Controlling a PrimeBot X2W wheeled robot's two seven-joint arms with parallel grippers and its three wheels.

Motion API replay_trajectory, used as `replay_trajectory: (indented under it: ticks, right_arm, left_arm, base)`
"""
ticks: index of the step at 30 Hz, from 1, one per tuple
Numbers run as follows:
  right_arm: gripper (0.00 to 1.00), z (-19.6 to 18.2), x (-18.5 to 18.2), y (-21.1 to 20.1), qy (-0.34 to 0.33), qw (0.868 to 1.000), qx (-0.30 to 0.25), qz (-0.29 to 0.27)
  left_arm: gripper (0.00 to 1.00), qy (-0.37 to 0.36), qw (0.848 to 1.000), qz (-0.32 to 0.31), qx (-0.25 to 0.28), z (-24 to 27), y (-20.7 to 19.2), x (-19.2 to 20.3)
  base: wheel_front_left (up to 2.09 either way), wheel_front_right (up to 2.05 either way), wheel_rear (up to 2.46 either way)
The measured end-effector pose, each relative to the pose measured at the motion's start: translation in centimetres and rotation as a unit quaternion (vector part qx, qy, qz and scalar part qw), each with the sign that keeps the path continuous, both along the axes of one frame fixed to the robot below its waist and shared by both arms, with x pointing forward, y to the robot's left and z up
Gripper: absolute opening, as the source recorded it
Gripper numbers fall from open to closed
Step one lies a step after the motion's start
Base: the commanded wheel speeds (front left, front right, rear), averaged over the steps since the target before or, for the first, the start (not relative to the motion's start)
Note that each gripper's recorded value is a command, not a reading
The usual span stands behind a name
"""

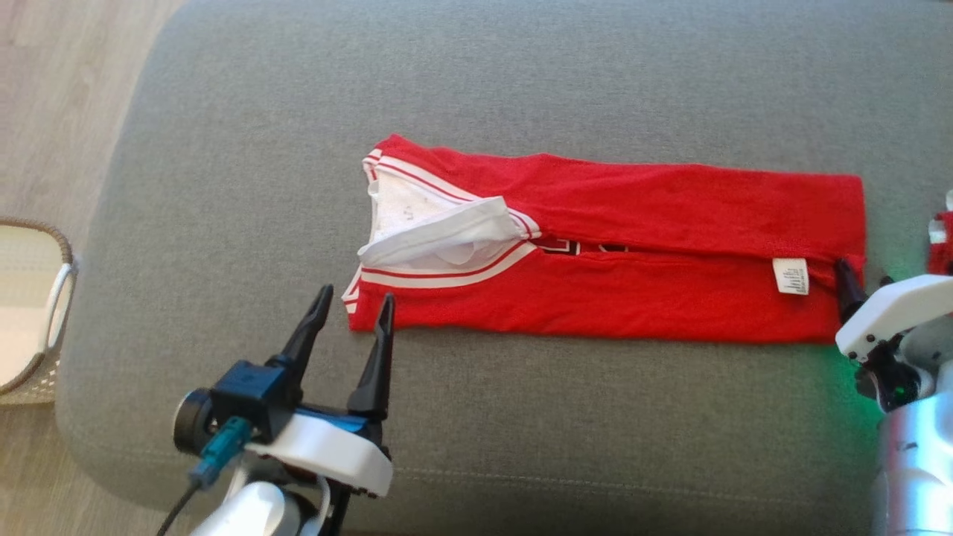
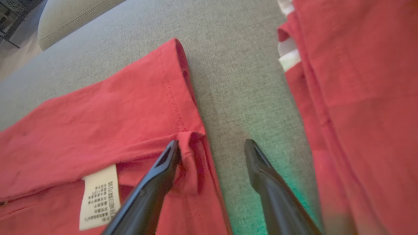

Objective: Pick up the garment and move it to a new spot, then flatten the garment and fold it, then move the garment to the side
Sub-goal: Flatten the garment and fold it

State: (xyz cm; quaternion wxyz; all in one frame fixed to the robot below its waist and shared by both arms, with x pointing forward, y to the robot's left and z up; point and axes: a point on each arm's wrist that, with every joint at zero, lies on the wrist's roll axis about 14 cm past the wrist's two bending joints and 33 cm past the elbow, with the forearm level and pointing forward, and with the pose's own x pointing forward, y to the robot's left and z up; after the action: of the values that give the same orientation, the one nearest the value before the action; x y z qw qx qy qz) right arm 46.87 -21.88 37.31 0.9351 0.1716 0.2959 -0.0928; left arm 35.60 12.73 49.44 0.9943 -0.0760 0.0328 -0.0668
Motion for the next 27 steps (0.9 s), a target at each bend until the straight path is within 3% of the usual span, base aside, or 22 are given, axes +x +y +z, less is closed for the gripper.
replay_trajectory:
  ticks: [5,6,12,21,27]
  right_arm:
    - [1.0,-0.4,0.6,1.0,0.013,1.0,0.005,0.012]
    - [0.93,-0.5,0.5,1.0,0.016,1.0,0.005,0.013]
    - [0.0,-0.8,0.2,1.5,0.024,0.999,0.014,0.018]
    - [0.0,0.6,0.3,1.0,-0.001,1.0,0.001,0.019]
    - [0.0,3.8,0.5,-1.3,-0.036,0.999,-0.037,0.012]
  left_arm:
    - [1.0,0.001,1.0,0.002,0.0,-0.3,-0.1,-0.5]
    - [1.0,0.0,1.0,0.004,0.001,-0.3,-0.1,-0.5]
    - [1.0,-0.002,1.0,0.005,0.001,-0.4,0.0,-0.6]
    - [1.0,-0.006,1.0,-0.003,-0.002,-0.4,-0.5,-0.2]
    - [1.0,-0.013,1.0,-0.018,-0.006,-0.2,-1.4,0.4]
  base:
    - [0.0,0.0,0.0]
    - [0.0,0.0,0.0]
    - [0.0,0.0,0.0]
    - [0.0,0.0,0.0]
    - [0.0,0.0,0.0]
